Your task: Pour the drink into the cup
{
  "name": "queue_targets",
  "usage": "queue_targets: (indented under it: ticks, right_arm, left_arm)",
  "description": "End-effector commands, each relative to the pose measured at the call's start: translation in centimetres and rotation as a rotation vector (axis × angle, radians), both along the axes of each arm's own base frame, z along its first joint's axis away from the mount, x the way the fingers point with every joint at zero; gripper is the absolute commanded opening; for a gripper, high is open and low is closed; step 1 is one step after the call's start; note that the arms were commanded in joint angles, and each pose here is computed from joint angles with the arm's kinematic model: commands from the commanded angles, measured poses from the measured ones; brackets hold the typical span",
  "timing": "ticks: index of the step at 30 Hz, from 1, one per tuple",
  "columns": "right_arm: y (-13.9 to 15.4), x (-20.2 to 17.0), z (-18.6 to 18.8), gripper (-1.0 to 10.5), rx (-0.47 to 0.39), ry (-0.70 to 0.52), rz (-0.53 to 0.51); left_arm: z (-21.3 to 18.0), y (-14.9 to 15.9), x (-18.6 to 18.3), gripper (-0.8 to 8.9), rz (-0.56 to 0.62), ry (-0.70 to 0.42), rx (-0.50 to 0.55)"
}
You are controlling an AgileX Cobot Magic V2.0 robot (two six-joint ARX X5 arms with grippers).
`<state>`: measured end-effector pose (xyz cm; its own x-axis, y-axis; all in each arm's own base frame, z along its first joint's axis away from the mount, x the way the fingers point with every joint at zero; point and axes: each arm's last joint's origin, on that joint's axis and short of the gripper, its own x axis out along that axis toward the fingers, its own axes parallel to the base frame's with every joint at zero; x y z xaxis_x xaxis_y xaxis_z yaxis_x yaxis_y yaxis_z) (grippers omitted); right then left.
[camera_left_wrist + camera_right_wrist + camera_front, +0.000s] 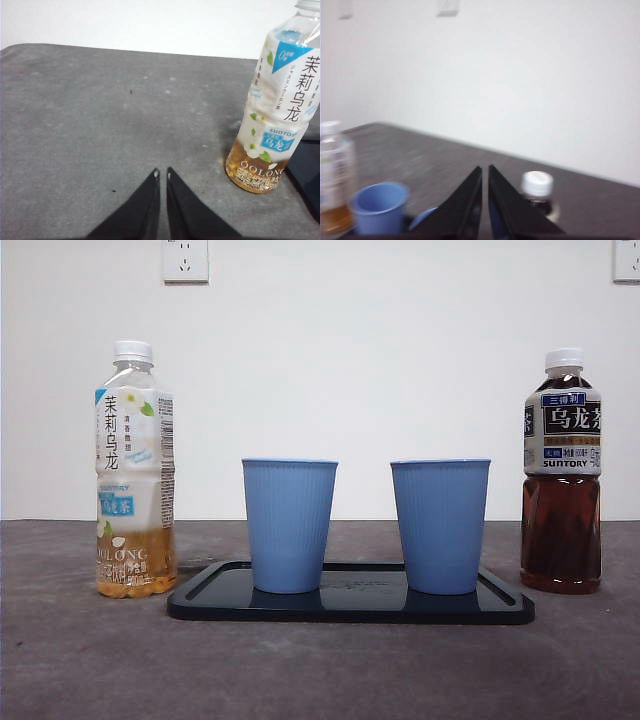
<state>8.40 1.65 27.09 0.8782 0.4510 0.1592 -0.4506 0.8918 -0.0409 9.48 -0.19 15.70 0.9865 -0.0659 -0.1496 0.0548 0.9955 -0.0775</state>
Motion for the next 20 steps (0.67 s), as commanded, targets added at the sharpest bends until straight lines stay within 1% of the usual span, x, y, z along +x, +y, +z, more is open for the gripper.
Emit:
queue_targets:
  ticks: [1, 2, 4, 7, 9, 14, 16, 18, 20]
  right_arm:
    - [-0.4, 0.1, -2.2, 0.2, 0.001, -0.008, -0.120]
    - [-0.5, 0.2, -2.9, 0.2, 0.006, 0.005, -0.157]
    - [-0.8, 0.4, -4.8, 0.2, 0.018, 0.055, -0.272]
    - [-1.1, 0.6, -6.9, 0.2, 0.026, 0.113, -0.390]
    - [-1.2, 0.8, -8.0, 0.2, 0.030, 0.138, -0.422]
    - [-1.3, 1.3, -10.7, 0.2, 0.017, 0.209, -0.454]
    - [-1.3, 1.2, -11.6, 0.2, -0.005, 0.289, -0.473]
    - [-1.4, 1.2, -12.1, 0.2, -0.020, 0.337, -0.494]
    - [-1.4, 1.2, -12.1, 0.2, -0.033, 0.331, -0.507]
  left_arm:
    - [-0.7, 0.0, 0.1, 0.21, 0.002, 0.025, 0.012]
    - [-0.7, 0.0, 0.1, 0.21, 0.002, 0.025, 0.012]
    - [-0.7, 0.0, 0.1, 0.21, 0.002, 0.025, 0.012]
    - [-0.7, 0.0, 0.1, 0.21, 0.002, 0.025, 0.012]
    - [-0.7, 0.0, 0.1, 0.21, 0.002, 0.025, 0.012]
    - [-0.7, 0.0, 0.1, 0.21, 0.002, 0.025, 0.012]
    - [-0.7, 0.0, 0.1, 0.21, 0.002, 0.025, 0.012]
    - [-0.7, 0.0, 0.1, 0.21, 0.002, 0.025, 0.012]
    - [-0.7, 0.0, 0.1, 0.21, 0.002, 0.024, 0.012]
